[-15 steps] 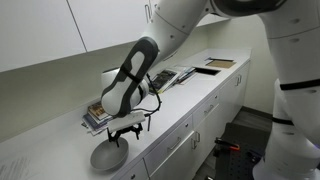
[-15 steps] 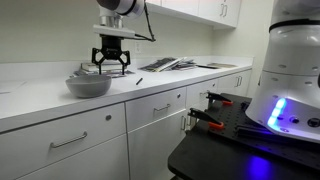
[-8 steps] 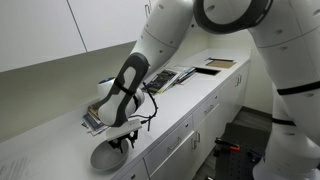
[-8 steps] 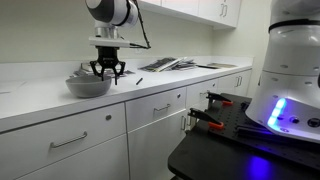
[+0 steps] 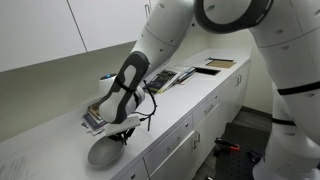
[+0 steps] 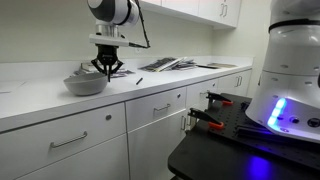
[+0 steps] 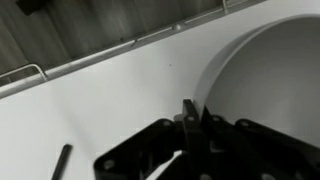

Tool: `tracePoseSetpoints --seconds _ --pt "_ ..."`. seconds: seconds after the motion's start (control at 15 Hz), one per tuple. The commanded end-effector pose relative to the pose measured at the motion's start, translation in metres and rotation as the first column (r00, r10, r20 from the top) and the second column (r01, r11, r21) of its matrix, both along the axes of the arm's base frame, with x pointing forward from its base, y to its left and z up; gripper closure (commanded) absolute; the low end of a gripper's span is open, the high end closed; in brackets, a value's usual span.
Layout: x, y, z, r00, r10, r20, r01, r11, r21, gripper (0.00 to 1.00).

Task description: Move the bowl to the right

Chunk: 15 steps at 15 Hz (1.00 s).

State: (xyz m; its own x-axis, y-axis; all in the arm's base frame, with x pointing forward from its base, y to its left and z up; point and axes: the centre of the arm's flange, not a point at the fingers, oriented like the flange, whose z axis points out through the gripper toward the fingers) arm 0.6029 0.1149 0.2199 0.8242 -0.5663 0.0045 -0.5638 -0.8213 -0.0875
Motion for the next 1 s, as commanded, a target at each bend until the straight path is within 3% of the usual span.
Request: tracePoseSetpoints --seconds 0.0,0.6,0.93 --pt "0.007 -0.024 0.011 0.996 -0.077 0.040 0.077 0.997 -0.008 0.99" --pt "0.031 -0.137 0.029 0.949 -0.296 0.107 0.297 0.955 0.003 0.99" --pt "0.033 -0.170 0.020 0.911 -0.407 0.064 0.402 0.913 0.070 0.99"
